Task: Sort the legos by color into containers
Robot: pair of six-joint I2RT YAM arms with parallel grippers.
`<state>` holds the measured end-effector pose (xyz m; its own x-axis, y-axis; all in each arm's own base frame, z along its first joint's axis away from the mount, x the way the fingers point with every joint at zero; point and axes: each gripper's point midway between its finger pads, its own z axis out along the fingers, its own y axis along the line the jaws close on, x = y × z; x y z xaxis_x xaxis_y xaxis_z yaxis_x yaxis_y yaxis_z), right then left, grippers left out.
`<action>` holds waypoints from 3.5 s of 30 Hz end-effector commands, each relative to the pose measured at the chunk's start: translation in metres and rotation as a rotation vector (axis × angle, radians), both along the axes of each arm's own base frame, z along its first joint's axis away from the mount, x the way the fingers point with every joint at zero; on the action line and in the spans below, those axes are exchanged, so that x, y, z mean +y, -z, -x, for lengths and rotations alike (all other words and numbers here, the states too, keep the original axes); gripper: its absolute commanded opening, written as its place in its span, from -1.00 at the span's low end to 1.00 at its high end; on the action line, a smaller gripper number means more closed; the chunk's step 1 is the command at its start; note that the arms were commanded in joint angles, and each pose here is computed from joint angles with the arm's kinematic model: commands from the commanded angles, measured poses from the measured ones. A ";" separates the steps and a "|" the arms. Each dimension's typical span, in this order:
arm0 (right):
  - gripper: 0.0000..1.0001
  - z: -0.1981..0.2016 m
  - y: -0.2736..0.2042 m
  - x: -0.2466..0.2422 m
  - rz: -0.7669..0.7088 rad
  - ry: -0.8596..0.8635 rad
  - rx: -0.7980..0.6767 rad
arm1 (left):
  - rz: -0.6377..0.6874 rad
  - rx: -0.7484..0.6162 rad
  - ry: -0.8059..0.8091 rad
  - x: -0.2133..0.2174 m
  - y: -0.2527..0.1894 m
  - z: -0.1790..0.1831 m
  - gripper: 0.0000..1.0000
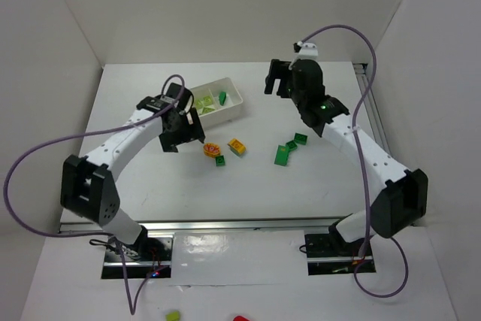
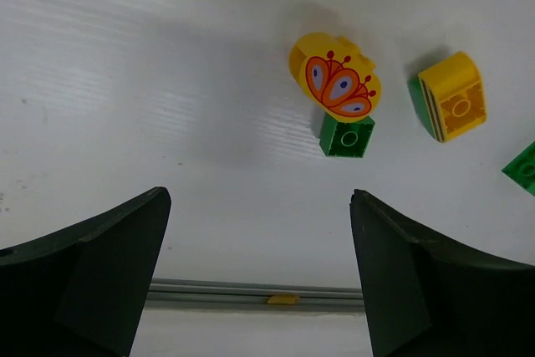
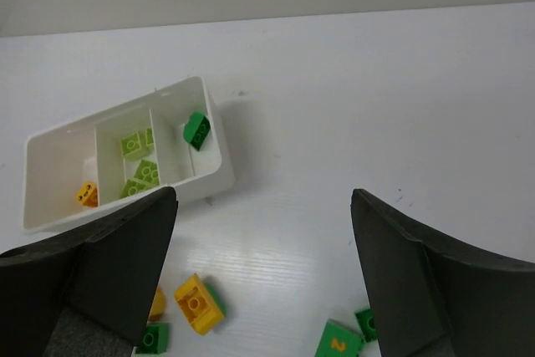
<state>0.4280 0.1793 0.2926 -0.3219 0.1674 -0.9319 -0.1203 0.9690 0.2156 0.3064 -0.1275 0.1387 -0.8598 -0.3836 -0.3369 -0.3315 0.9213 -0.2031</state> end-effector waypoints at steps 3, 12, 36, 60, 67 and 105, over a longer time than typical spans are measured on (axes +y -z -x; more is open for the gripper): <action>0.83 0.021 0.032 -0.020 0.035 0.030 0.094 | 0.115 0.108 -0.134 -0.044 0.034 -0.017 0.96; 0.86 0.037 0.028 -0.038 0.054 0.003 0.104 | 0.107 0.138 -0.294 -0.072 0.075 -0.047 0.96; 0.86 0.043 0.032 -0.064 0.069 0.019 0.134 | 0.011 0.007 -0.284 -0.075 0.071 -0.062 -0.57; 0.86 0.059 0.084 0.042 0.176 -0.291 0.279 | -0.124 -0.191 -0.179 0.044 -0.032 -0.151 -0.39; 0.83 0.093 0.128 0.121 0.265 -0.592 0.358 | -0.107 -0.149 -0.131 0.038 -0.009 -0.164 0.42; -0.01 0.062 0.240 0.139 0.420 -0.501 0.444 | -0.039 -0.380 -0.063 0.057 -0.130 -0.124 1.00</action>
